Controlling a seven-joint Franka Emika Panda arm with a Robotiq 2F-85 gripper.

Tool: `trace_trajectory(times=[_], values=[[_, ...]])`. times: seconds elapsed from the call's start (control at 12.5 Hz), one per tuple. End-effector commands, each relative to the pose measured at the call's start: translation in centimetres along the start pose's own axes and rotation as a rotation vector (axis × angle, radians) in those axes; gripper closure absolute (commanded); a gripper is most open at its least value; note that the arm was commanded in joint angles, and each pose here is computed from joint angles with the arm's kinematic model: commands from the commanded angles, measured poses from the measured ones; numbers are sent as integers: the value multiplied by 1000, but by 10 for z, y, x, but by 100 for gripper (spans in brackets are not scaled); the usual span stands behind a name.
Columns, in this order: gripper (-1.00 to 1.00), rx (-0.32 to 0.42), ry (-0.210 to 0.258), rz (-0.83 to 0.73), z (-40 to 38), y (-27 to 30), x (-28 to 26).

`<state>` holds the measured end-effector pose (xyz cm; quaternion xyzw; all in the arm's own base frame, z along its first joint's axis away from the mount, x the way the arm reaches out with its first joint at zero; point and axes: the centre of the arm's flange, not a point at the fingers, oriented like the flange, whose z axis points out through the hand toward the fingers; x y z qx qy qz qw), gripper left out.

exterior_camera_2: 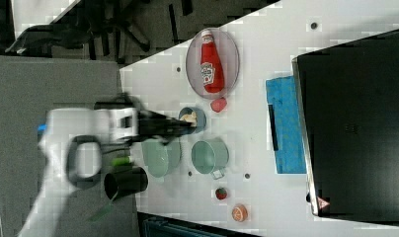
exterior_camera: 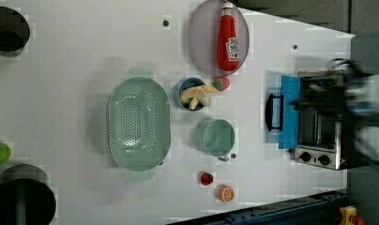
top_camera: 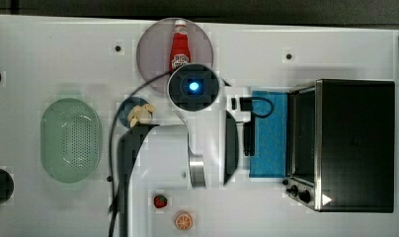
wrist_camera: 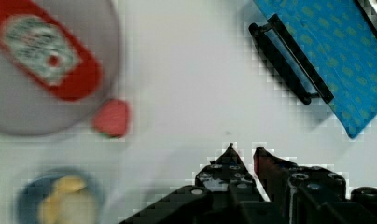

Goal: Flap open oven.

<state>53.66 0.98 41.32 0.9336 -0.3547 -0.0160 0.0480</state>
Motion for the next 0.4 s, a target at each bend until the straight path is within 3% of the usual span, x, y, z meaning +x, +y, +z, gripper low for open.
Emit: trace_trajectory(times=[0.08,0.4], values=[[65,82,43,121,-89,37,17],[65,64,-4,199,-145,73,10]])
